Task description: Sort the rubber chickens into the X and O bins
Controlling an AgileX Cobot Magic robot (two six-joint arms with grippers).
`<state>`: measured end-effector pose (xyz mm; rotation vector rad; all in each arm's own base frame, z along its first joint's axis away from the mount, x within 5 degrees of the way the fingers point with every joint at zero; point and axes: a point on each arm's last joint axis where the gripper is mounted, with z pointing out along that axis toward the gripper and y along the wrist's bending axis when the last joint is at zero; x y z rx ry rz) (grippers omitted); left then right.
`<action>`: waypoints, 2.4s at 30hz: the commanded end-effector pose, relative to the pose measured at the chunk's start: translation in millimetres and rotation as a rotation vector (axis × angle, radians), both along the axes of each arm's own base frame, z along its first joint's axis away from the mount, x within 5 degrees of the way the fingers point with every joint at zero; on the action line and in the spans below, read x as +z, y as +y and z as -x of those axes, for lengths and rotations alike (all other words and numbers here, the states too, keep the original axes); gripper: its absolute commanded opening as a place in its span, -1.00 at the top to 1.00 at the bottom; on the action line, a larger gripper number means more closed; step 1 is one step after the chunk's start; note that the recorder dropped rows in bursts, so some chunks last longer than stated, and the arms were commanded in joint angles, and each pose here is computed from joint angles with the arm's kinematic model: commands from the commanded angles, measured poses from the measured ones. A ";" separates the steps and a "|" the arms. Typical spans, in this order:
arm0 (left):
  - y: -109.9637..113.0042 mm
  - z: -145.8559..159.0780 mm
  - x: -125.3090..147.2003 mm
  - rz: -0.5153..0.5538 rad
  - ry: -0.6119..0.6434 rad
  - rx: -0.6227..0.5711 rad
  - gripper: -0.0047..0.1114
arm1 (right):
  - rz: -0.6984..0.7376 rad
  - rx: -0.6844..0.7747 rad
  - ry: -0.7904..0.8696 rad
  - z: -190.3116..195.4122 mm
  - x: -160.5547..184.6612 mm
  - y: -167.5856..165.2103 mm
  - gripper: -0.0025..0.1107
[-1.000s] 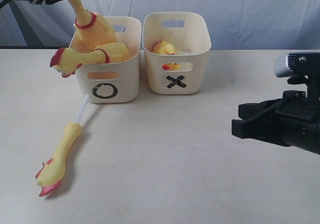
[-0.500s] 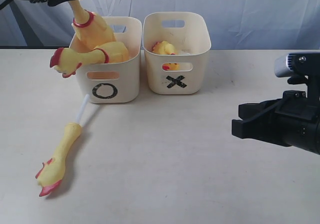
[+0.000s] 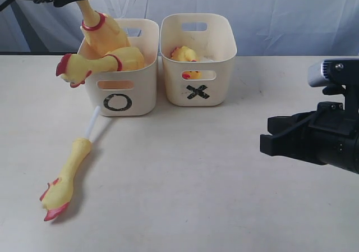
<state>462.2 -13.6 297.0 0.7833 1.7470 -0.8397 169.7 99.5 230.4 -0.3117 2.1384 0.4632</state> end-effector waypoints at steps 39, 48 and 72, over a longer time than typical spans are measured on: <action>82.4 12.6 6.4 0.037 0.002 0.117 -0.83 | -0.001 -0.006 -0.009 0.3 0.5 -1.6 0.97; 82.0 23.0 30.5 0.033 -0.034 0.128 -0.83 | -0.001 -0.006 -0.009 0.3 0.5 -1.6 0.97; 36.7 182.3 72.8 0.206 0.213 0.238 -0.83 | -0.001 -0.006 -0.009 0.3 0.5 -1.6 0.97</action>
